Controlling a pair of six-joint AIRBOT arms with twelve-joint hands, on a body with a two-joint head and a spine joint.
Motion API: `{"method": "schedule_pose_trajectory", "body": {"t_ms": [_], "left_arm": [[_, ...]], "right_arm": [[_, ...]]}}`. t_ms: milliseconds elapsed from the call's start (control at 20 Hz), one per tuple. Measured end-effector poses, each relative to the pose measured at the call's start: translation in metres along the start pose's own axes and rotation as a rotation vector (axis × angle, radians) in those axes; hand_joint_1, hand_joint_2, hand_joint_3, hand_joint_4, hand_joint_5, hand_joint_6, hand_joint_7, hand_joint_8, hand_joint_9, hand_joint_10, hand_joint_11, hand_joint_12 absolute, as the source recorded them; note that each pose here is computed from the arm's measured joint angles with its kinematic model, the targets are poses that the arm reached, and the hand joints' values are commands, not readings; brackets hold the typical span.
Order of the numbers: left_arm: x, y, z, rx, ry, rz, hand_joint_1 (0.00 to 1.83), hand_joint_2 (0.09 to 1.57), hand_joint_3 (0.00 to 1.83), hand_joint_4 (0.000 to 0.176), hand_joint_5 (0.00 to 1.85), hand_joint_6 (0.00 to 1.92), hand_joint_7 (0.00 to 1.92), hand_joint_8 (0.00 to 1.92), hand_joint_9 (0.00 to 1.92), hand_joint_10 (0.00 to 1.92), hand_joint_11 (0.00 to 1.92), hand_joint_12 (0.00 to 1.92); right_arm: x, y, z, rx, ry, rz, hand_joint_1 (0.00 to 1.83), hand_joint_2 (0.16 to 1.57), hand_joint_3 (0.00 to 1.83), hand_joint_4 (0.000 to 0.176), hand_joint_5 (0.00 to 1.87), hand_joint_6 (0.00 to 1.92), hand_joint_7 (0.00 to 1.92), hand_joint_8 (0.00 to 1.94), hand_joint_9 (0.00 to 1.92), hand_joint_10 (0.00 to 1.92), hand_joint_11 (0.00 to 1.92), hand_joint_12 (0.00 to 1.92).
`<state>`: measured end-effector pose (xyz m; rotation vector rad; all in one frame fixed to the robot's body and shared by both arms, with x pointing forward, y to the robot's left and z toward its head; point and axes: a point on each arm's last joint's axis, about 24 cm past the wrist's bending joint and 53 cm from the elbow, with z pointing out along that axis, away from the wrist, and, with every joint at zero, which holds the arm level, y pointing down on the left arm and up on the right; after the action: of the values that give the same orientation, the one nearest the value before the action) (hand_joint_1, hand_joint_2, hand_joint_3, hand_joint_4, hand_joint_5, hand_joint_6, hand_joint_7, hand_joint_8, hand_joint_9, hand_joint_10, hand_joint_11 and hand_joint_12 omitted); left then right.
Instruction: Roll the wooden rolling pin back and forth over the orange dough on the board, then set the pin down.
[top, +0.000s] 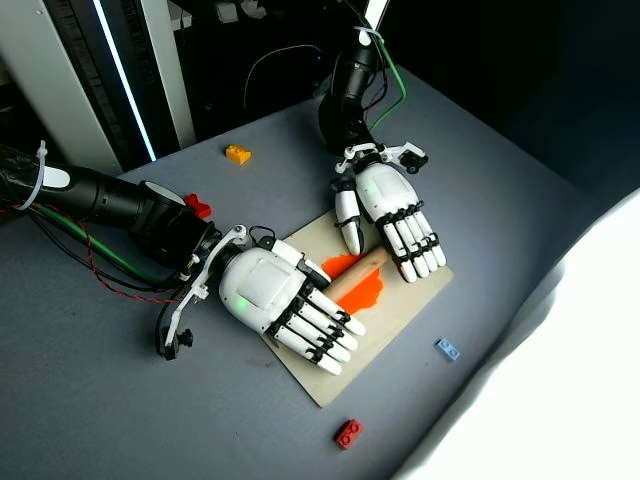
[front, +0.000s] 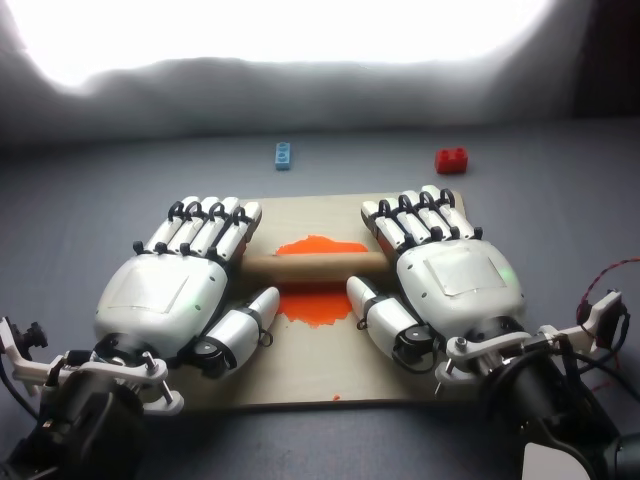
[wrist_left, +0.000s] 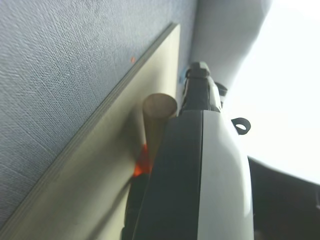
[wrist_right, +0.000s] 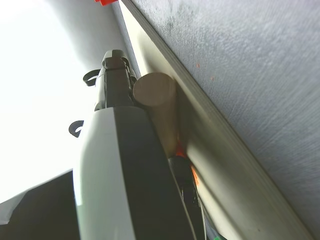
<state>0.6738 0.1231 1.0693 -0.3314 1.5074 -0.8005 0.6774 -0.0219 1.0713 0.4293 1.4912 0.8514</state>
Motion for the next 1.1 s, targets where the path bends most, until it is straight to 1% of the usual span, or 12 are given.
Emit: {"method": "schedule_pose_trajectory", "body": {"t_ms": [200, 400, 450, 600, 900, 1100], "left_arm": [[-0.001, 0.000, 0.001, 0.001, -0.002, -0.005, 0.00, 1.53, 0.00, 0.000, 0.00, 0.00, 0.00, 0.00, 0.00, 0.00, 0.00, 0.00], [-0.005, -0.004, 0.007, 0.004, -0.013, -0.021, 0.00, 1.53, 0.00, 0.000, 0.00, 0.00, 0.00, 0.00, 0.00, 0.00, 0.00, 0.00], [-0.007, -0.006, 0.008, 0.010, -0.016, -0.019, 0.00, 1.53, 0.00, 0.000, 0.00, 0.00, 0.00, 0.00, 0.00, 0.00, 0.00, 0.00], [-0.007, -0.005, 0.009, 0.006, -0.017, -0.023, 0.00, 1.53, 0.00, 0.000, 0.00, 0.00, 0.00, 0.00, 0.00, 0.00, 0.00, 0.00], [-0.004, -0.004, 0.009, 0.001, -0.001, -0.022, 0.00, 1.53, 0.00, 0.000, 0.00, 0.00, 0.00, 0.00, 0.00, 0.00, 0.00, 0.00], [-0.004, -0.002, 0.013, 0.001, -0.002, -0.016, 0.00, 1.53, 0.00, 0.000, 0.00, 0.00, 0.00, 0.00, 0.00, 0.00, 0.00, 0.00]], "right_arm": [[-0.001, -0.001, 0.003, 0.003, 0.000, 0.003, 0.00, 1.55, 0.00, 0.000, 0.15, 0.00, 0.12, 0.00, 0.06, 0.00, 0.00, 0.00], [-0.001, -0.004, 0.004, 0.007, 0.000, 0.010, 0.00, 1.54, 0.00, 0.000, 0.17, 0.01, 0.13, 0.01, 0.07, 0.01, 0.01, 0.01], [-0.002, -0.002, 0.006, 0.006, 0.000, 0.011, 0.00, 1.54, 0.00, 0.000, 0.18, 0.01, 0.13, 0.01, 0.08, 0.01, 0.02, 0.01], [-0.005, -0.004, 0.009, 0.017, -0.006, 0.015, 0.00, 1.54, 0.00, 0.000, 0.15, 0.00, 0.09, 0.00, 0.04, 0.00, 0.00, 0.00], [-0.009, -0.011, 0.013, 0.036, -0.018, 0.019, 0.00, 1.54, 0.00, 0.000, 0.16, 0.01, 0.12, 0.01, 0.06, 0.01, 0.01, 0.00], [-0.009, -0.010, 0.014, 0.036, -0.017, 0.021, 0.00, 1.54, 0.00, 0.000, 0.18, 0.01, 0.13, 0.01, 0.07, 0.01, 0.01, 0.00]]}}
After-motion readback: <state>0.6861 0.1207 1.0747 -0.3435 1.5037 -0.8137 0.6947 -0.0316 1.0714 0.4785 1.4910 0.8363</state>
